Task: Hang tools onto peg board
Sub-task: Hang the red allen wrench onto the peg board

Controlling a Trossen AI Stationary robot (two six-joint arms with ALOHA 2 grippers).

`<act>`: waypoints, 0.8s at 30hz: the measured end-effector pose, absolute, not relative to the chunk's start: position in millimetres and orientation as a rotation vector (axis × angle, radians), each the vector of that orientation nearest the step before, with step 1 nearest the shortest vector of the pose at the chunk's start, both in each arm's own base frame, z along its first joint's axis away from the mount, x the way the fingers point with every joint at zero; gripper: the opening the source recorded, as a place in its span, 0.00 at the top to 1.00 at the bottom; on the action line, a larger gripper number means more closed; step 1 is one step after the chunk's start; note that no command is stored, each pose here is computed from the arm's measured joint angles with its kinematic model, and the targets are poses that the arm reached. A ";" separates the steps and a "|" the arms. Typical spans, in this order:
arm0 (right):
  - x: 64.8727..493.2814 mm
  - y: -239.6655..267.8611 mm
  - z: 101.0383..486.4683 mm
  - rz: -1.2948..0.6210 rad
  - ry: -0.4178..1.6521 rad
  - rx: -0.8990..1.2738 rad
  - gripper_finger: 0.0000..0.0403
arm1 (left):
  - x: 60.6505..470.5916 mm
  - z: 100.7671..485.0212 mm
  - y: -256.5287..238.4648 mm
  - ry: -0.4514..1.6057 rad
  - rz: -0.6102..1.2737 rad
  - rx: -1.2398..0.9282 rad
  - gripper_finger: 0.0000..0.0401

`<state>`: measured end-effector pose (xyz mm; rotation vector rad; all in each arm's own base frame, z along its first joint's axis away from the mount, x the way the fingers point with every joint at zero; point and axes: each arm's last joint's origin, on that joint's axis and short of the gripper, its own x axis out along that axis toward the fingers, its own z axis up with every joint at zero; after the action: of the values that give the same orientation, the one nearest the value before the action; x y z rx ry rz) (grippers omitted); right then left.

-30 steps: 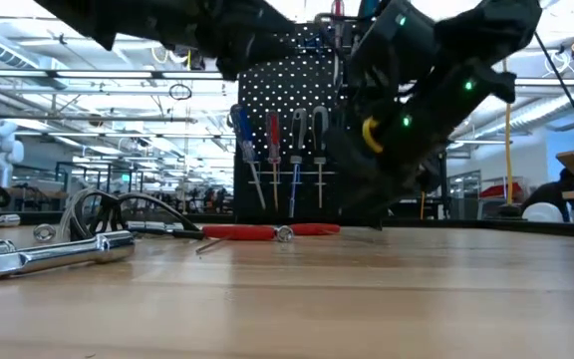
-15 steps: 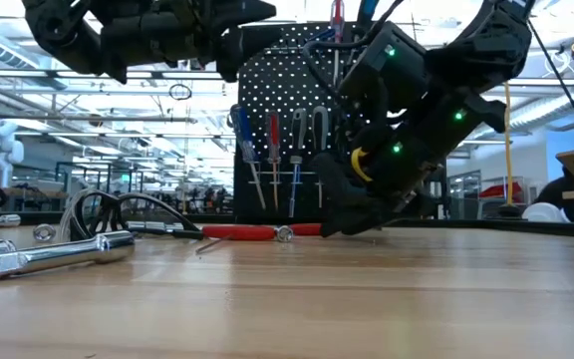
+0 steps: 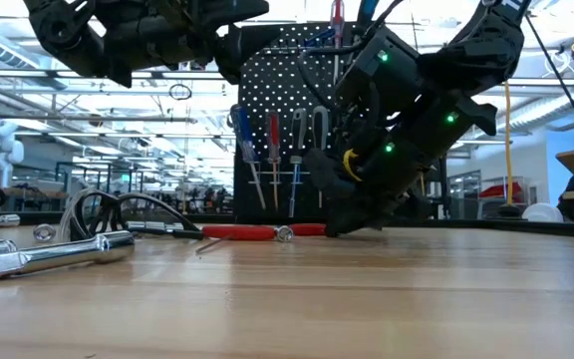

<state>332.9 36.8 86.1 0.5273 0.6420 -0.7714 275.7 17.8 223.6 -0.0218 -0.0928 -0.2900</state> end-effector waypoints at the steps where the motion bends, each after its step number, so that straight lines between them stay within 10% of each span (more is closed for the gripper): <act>1: 332.5 37.1 90.6 -0.763 0.635 0.531 0.99 | 275.7 223.6 17.4 -0.093 -0.292 -0.025 0.49; 24: 307.2 65.1 251.9 -0.542 0.092 0.350 1.00 | 275.6 225.6 3.8 -0.109 -0.382 -0.035 0.49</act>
<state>307.2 65.1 251.9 0.3495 0.0922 -0.5420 275.6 3.8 225.6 -0.0348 -0.1086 -0.3820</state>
